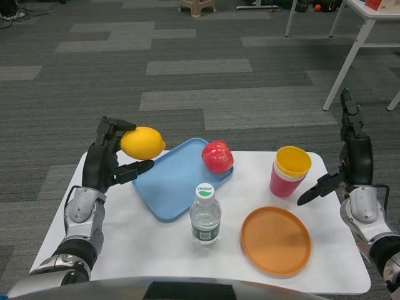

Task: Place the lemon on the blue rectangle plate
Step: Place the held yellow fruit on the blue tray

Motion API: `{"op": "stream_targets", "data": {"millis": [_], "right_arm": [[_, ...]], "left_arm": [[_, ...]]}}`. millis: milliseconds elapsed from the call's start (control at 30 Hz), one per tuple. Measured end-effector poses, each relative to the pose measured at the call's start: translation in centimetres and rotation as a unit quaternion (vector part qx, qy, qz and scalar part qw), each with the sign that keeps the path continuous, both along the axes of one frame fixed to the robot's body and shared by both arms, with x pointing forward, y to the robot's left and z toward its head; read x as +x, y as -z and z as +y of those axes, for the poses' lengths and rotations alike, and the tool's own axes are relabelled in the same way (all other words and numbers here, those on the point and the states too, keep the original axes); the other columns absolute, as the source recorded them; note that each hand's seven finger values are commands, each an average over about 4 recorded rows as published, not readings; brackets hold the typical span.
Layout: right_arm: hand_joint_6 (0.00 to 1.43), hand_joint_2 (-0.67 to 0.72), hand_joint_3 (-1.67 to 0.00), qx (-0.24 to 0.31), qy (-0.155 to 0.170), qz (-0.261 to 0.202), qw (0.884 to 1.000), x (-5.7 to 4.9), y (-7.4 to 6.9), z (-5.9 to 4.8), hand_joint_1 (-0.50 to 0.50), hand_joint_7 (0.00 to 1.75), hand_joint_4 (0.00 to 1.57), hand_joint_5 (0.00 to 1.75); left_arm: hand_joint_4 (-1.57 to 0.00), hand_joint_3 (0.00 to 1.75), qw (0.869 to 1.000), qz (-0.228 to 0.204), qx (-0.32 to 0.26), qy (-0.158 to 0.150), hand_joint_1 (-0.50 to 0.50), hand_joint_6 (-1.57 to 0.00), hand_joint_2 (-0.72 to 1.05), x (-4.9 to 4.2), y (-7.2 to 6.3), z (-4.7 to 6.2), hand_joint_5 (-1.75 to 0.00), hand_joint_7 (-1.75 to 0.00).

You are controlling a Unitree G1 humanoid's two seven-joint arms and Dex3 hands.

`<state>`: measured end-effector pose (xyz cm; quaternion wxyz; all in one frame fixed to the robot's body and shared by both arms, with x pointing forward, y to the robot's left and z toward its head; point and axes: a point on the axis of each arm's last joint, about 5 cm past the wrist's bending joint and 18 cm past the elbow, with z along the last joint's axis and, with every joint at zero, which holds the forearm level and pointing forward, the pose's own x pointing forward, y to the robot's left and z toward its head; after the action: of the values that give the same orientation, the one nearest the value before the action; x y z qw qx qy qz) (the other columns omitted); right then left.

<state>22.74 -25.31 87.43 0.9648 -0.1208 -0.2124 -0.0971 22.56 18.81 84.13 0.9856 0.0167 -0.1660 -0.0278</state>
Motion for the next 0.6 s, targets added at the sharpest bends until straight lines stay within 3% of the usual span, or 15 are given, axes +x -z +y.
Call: {"op": "stream_targets", "data": {"millis": [267,467,600], "right_arm": [[0.00,0.66,0.00,0.000,0.001,0.001,1.000,0.0,0.0,0.0,-0.45,0.00,0.00,0.00],[0.00,0.66,0.00,0.000,0.001,0.000,1.000,0.1,0.0,0.0,-0.46,0.00,0.00,0.00],[0.00,0.66,0.00,0.001,0.000,-0.002,1.000,0.2,-0.1,0.1,-0.45,0.00,0.00,0.00]], "left_arm": [[0.00,0.09,1.000,0.005,0.001,0.004,0.50,-0.18,1.05,0.08,0.1,-0.5,-1.36,-1.68],[0.00,0.09,0.999,0.052,-0.003,0.002,0.50,-0.18,1.05,0.01,1.3,-1.4,-1.33,-1.68],[0.00,0.09,0.997,0.073,-0.002,0.006,0.50,-0.19,1.05,0.50,1.4,-2.0,-1.33,-1.68]]}}
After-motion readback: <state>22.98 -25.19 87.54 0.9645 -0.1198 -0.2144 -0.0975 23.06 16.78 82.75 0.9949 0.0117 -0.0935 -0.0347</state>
